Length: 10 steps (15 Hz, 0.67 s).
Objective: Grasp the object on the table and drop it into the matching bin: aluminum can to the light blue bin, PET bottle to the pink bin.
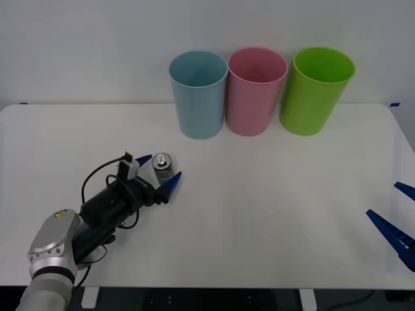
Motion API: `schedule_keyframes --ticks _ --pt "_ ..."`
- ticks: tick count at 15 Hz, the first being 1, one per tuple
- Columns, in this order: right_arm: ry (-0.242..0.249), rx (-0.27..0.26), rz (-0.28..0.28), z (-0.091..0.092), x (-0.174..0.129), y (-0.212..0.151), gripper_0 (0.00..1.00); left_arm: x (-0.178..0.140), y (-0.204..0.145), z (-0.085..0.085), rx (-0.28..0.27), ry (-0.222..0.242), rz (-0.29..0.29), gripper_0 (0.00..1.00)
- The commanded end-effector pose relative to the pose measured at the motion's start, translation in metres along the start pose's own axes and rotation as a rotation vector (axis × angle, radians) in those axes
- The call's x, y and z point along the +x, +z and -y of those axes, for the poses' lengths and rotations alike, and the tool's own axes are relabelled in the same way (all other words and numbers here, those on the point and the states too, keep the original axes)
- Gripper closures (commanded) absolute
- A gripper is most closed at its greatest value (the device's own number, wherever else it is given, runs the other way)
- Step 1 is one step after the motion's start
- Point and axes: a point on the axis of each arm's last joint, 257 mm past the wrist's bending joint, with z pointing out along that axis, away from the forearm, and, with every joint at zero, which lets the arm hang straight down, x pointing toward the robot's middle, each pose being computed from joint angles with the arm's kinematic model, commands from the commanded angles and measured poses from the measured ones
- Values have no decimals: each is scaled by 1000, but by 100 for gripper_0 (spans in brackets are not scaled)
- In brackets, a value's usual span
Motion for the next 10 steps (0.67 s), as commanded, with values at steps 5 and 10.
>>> schedule_keyframes --ticks 5,10 --pt "0 0 0 0 0 0 0 1 5 6 2 0 -5 0" --pt "0 0 0 0 0 0 0 2 5 7 6 20 -7 100"
